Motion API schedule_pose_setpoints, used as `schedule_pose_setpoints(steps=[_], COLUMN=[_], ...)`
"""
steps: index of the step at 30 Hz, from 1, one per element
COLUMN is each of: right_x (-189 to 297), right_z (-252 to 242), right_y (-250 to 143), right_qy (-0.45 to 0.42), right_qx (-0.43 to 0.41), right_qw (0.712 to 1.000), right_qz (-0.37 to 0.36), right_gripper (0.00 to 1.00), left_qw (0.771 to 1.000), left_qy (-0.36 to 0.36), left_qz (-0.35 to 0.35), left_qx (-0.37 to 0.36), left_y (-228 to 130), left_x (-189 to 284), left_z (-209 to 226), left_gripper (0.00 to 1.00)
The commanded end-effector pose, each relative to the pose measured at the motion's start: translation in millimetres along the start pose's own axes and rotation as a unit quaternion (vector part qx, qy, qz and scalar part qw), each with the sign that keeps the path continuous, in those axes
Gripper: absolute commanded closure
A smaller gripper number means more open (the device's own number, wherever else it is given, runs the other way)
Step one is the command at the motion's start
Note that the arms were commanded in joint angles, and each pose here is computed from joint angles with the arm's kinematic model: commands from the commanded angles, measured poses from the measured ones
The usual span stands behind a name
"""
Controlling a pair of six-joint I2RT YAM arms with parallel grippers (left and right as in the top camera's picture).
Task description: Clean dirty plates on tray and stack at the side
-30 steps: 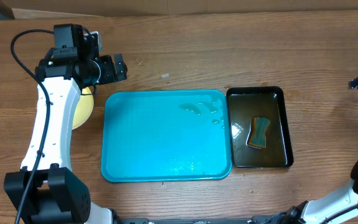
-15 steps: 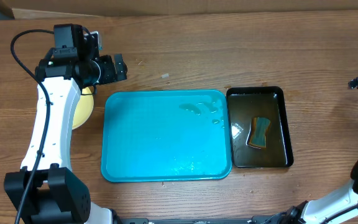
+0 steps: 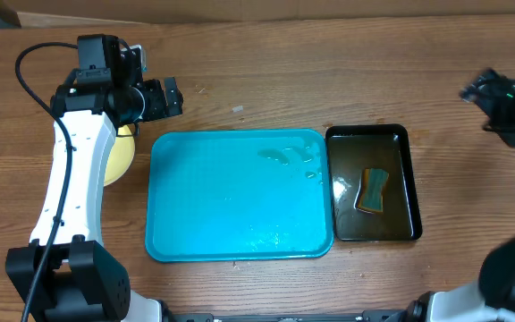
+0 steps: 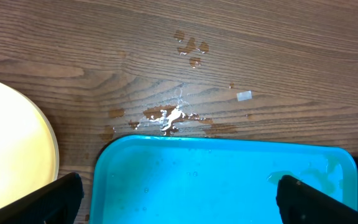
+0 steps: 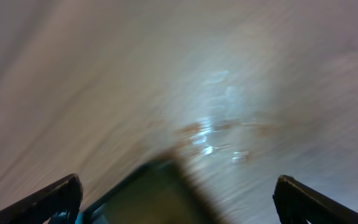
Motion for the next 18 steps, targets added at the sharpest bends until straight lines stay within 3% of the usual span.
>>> schedule_pose_setpoints(steps=[1, 9, 18], right_x=[47, 130, 236], right_z=[54, 127, 105], right_y=[-32, -127, -148], right_qy=[0.067, 0.2, 0.308], right_qx=[0.069, 0.209, 0.226], right_qw=[0.995, 0.957, 0.918], right_qz=[-0.027, -0.028, -0.107], right_gripper=[0.0, 0.0, 0.0], left_qw=[1.0, 1.0, 1.0], left_qy=[0.002, 0.002, 0.002], left_qz=[-0.003, -0.003, -0.003], left_qx=[-0.006, -0.006, -0.006], left_y=[3, 3, 3], left_x=[1, 1, 1], left_z=[-1, -1, -1], left_gripper=[0.0, 0.0, 0.0])
Point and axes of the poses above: each gripper's point midway between its finger pads, its own x axis back along the fingers, its own z axis along the line the jaws close on, y = z × x, the point moved 4 cm from there along x, back along the fingers, and after that the axes turned 8 degrees about -x, right-handed, at the moved point
